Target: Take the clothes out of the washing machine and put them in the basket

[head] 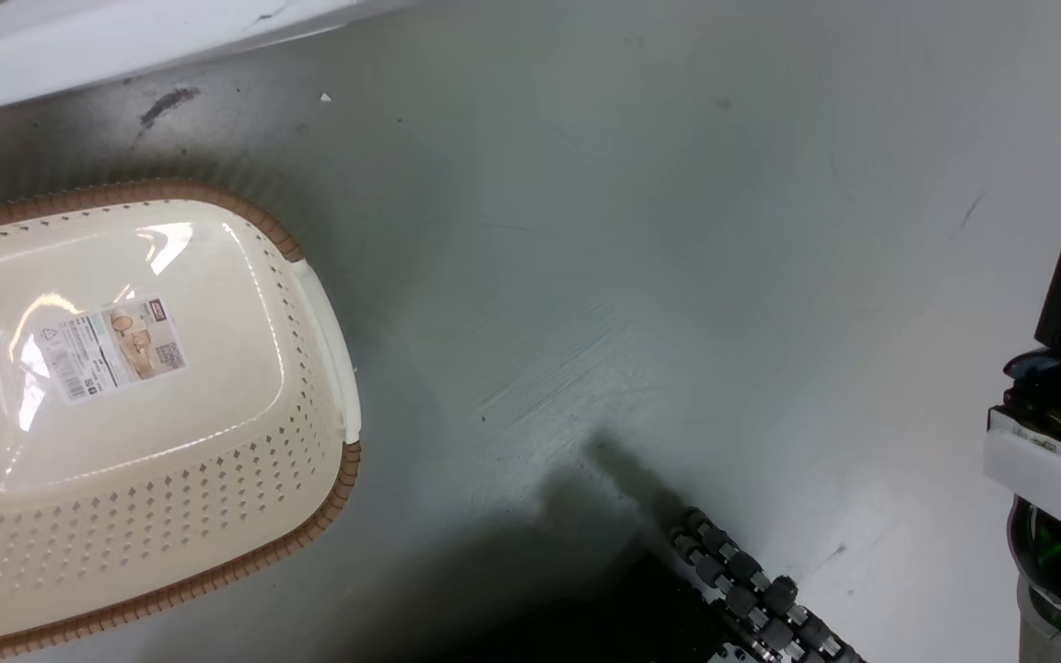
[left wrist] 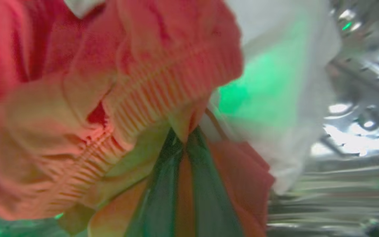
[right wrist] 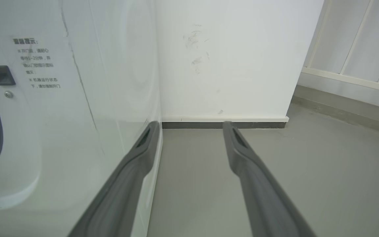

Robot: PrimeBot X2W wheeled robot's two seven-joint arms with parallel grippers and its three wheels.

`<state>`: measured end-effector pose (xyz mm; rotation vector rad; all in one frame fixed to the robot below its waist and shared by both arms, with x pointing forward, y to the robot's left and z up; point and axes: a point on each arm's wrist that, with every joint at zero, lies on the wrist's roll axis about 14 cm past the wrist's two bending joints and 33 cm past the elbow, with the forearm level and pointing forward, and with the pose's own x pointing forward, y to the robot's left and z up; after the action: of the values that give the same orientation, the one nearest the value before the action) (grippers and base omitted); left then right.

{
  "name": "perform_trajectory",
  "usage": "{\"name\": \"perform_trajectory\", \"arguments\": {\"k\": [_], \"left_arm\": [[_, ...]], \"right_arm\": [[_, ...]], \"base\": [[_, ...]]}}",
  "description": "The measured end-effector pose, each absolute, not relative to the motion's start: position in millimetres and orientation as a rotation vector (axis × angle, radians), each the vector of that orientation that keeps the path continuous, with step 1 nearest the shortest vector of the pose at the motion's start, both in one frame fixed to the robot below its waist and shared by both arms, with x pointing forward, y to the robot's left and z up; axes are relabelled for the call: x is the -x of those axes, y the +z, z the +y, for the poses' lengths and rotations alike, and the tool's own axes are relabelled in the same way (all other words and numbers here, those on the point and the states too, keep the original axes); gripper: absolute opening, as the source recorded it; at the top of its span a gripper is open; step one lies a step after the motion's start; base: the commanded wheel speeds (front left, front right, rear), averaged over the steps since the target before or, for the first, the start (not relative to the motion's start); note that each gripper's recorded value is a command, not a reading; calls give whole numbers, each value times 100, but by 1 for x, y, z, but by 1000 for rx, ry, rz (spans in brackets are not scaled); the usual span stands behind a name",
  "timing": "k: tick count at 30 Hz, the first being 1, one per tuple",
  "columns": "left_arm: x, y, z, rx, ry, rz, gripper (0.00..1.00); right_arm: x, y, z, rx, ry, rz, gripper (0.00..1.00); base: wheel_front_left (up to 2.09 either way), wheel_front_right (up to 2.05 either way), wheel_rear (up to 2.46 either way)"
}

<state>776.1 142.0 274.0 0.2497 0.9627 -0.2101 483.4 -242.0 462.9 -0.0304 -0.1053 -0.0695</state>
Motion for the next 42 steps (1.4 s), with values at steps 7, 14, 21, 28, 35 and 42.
{"name": "perform_trajectory", "arguments": {"k": [7,14,21,28,35,42], "left_arm": [[-778,304,135,-261,-241,829,0],[-765,330,127,-244,-288,703,0],[-747,363,122,-214,-323,571,0],[-721,394,122,-190,-350,471,0],[-691,420,120,-177,-377,383,0],[-658,439,117,-164,-384,284,0]], "right_arm": [[-480,485,-241,37,-65,-156,100],[-473,509,-236,34,-57,-208,100],[-462,532,-231,38,-47,-252,100],[-450,553,-223,35,-31,-293,100],[-438,570,-214,31,-10,-329,100],[-422,583,-207,25,3,-352,100]], "base": [[0,0,0],[0,0,0],[0,0,0],[0,0,0],[0,0,0],[0,0,0]]}}
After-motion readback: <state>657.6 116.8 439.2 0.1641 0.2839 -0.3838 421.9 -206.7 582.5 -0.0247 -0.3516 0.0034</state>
